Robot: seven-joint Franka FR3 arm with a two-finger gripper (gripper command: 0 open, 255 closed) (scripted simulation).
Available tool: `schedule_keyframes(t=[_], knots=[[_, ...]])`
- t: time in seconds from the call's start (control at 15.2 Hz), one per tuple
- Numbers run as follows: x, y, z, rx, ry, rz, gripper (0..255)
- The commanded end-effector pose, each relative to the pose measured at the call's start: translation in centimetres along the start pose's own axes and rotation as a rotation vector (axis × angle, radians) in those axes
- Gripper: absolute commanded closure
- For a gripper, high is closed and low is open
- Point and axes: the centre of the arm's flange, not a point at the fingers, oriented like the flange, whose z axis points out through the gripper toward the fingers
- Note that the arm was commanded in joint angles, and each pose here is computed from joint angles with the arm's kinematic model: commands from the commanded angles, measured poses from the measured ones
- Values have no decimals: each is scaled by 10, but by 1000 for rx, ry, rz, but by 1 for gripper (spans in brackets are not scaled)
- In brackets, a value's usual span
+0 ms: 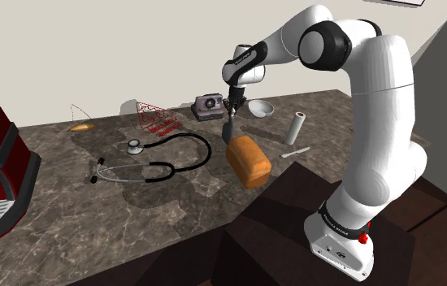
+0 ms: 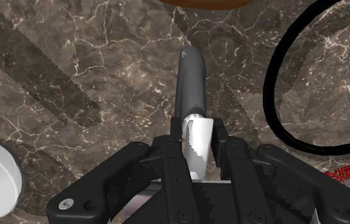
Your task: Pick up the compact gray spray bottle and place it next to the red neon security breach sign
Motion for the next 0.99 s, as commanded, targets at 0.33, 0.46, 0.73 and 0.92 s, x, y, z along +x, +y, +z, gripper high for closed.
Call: schedule_keyframes(t=[0.33, 0.46, 0.73, 0.92], knots=[[0, 0, 0, 0, 0, 0, 255], [0, 0, -5, 0, 0, 0, 255], [1, 0, -26, 0, 0, 0, 255], [2, 0, -42, 0, 0, 0, 255]])
